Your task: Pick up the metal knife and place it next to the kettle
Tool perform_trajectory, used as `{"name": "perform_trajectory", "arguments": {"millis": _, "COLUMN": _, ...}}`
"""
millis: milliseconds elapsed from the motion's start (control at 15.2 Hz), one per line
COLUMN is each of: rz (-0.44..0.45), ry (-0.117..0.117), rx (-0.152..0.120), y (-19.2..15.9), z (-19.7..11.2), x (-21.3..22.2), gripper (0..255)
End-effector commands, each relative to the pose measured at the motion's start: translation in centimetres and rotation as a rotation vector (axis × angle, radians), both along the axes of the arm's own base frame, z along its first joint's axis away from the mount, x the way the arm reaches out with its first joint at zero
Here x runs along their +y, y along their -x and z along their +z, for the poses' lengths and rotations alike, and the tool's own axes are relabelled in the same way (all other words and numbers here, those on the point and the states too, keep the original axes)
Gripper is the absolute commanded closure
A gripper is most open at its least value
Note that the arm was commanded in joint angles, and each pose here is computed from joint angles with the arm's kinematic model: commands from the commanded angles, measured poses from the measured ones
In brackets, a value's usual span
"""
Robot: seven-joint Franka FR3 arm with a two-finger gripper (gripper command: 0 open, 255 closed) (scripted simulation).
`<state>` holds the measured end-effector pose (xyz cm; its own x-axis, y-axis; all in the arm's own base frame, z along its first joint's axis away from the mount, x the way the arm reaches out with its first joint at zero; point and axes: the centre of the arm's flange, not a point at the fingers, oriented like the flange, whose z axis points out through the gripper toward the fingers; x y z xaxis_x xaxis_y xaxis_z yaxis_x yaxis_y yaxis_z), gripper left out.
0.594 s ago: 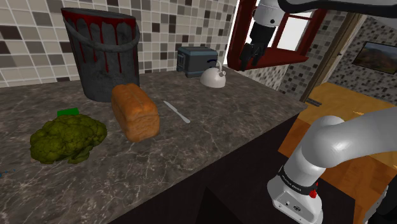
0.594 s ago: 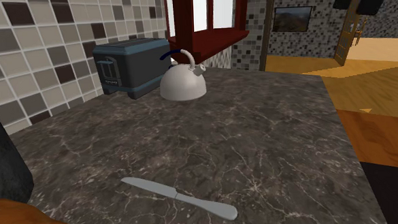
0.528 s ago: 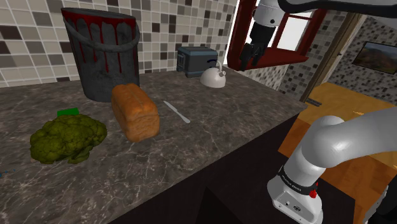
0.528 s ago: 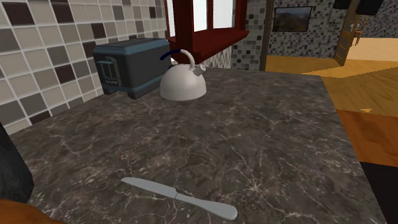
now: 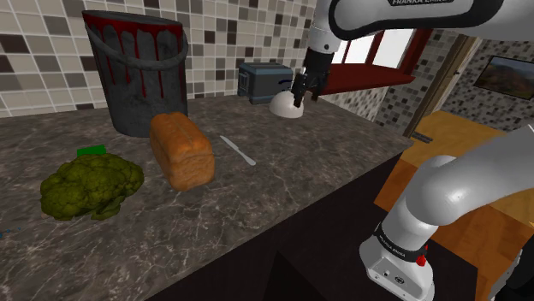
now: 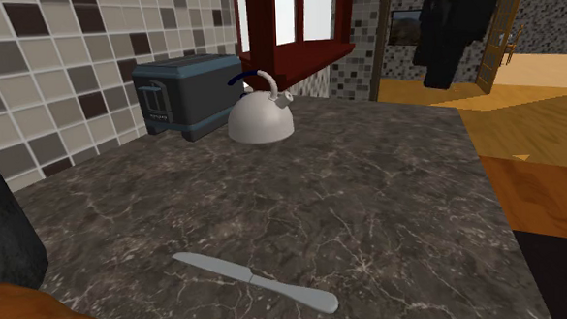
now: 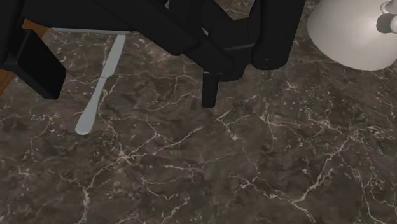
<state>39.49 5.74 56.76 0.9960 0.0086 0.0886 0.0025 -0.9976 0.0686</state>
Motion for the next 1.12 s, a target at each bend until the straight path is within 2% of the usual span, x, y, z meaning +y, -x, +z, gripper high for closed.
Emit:
{"name": "perform_trajectory", "arguments": {"millis": 0, "rz": -0.007, "ry": -0.005, "rx": 0.008, "y": -1.9, "z": -1.8, "x": 1.0, "gripper": 0}}
{"name": "perform_trajectory", "arguments": {"millis": 1056, "rz": -0.056, "ry": -0.04, "rx": 0.076, "y": -17.0, "z": -15.1, "x": 8.9, "gripper": 0}}
